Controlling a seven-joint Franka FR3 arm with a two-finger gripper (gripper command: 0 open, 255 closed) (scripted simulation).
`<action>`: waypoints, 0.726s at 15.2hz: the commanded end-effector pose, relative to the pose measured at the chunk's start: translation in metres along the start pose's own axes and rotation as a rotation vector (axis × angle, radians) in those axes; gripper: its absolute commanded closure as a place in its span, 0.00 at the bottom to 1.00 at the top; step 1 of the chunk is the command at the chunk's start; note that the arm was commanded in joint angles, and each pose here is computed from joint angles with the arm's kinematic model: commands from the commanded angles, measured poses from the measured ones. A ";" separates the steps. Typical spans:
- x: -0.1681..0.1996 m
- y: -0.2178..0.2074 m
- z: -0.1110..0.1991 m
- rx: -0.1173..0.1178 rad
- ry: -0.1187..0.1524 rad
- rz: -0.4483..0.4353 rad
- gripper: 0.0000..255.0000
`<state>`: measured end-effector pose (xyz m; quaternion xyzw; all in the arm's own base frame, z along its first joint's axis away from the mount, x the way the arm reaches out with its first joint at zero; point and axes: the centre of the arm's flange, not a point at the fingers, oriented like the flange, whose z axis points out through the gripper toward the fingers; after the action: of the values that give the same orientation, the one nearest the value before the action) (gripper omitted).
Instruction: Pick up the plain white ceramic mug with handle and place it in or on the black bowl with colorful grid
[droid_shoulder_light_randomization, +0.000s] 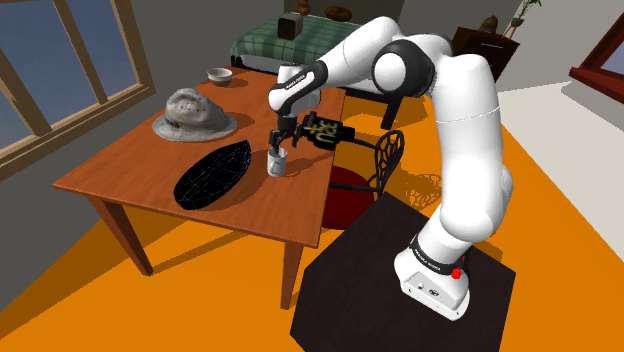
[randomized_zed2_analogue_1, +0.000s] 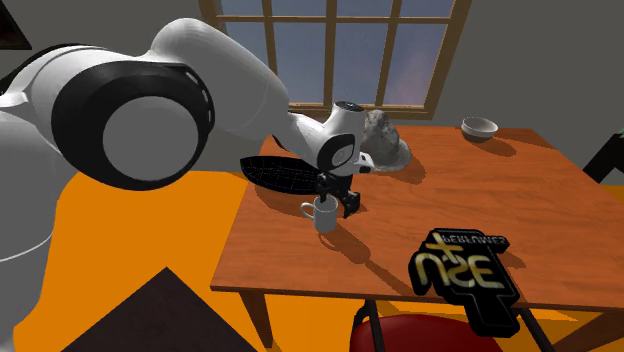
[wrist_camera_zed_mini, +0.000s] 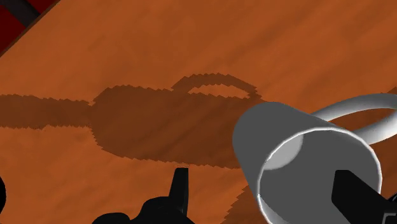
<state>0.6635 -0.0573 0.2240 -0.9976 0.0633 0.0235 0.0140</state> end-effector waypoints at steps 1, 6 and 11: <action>0.003 -0.001 0.012 0.000 0.000 0.000 0.00; 0.003 -0.001 0.036 0.000 0.000 0.000 0.00; 0.003 -0.001 0.036 0.000 0.000 0.000 0.00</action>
<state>0.6650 -0.0558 0.1882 -0.9976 0.0631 0.0237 0.0139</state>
